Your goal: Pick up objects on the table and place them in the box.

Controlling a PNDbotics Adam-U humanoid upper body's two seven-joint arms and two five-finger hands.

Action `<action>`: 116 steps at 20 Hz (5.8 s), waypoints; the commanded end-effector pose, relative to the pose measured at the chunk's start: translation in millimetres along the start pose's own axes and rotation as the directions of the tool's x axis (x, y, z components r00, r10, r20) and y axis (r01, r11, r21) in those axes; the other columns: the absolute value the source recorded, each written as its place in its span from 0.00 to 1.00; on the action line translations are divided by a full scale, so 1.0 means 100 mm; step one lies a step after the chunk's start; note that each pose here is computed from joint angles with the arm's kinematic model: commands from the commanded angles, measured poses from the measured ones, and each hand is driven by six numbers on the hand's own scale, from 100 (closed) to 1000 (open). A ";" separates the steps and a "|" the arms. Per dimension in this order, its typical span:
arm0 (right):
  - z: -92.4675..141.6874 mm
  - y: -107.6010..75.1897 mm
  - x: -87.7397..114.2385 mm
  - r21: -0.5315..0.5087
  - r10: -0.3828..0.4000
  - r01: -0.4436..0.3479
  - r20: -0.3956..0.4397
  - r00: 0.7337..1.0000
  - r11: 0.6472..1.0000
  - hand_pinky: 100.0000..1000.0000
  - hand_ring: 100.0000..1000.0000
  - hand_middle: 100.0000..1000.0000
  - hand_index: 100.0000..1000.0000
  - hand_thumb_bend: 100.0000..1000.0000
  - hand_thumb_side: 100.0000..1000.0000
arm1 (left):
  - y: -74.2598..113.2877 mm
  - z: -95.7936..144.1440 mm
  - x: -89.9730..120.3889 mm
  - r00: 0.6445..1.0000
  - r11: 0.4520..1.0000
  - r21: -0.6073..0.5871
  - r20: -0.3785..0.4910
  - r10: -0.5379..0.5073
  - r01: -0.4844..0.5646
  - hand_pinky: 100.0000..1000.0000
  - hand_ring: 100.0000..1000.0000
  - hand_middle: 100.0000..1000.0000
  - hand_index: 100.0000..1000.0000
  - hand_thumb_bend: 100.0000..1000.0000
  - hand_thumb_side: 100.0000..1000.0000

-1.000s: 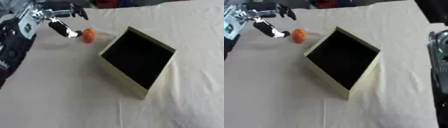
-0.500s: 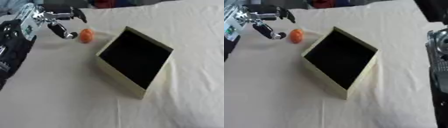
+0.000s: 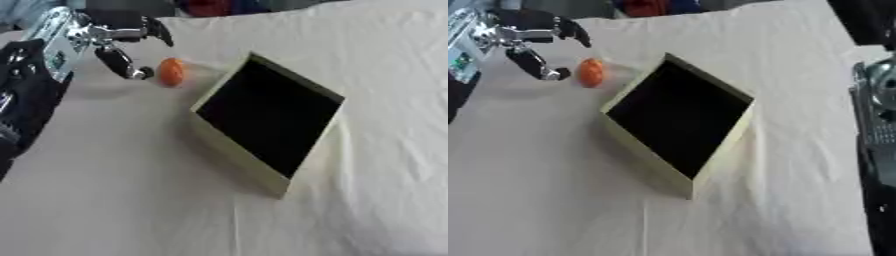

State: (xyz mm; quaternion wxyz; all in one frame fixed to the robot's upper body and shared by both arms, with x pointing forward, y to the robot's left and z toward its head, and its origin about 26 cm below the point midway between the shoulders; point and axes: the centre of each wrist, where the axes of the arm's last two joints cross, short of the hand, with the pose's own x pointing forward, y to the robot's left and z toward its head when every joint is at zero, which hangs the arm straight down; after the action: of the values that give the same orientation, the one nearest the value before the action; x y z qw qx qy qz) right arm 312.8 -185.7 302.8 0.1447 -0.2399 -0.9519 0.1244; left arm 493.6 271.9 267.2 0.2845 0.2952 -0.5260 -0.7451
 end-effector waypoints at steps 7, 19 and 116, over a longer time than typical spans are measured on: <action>-0.06 -0.06 0.06 -0.022 -0.007 0.008 0.030 1.000 1.000 0.70 0.80 0.58 0.69 0.00 0.66 | 0.07 0.00 -0.03 0.999 0.996 -0.072 -0.009 -0.052 0.051 0.79 0.91 0.86 0.88 0.23 0.08; -0.09 -0.06 0.07 -0.019 -0.018 0.019 0.035 0.999 1.000 0.70 0.80 0.57 0.69 0.00 0.66 | 0.08 -0.06 -0.02 0.997 0.999 0.018 -0.065 -0.036 0.037 0.64 0.80 0.71 0.79 0.03 0.00; -0.08 -0.08 0.04 -0.141 0.026 -0.020 0.035 0.999 0.990 0.71 0.79 0.58 0.69 0.00 0.65 | 0.63 -0.48 1.73 0.926 0.918 0.393 0.325 -0.193 0.054 0.62 0.78 0.74 0.83 0.00 0.31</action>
State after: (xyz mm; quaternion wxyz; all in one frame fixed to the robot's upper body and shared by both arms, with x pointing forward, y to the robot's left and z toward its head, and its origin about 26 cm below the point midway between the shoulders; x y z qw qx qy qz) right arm 313.5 -187.3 306.4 0.1255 -0.2550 -0.9563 0.0689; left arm 426.9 90.2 269.6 0.0854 0.2232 -0.6682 -0.7045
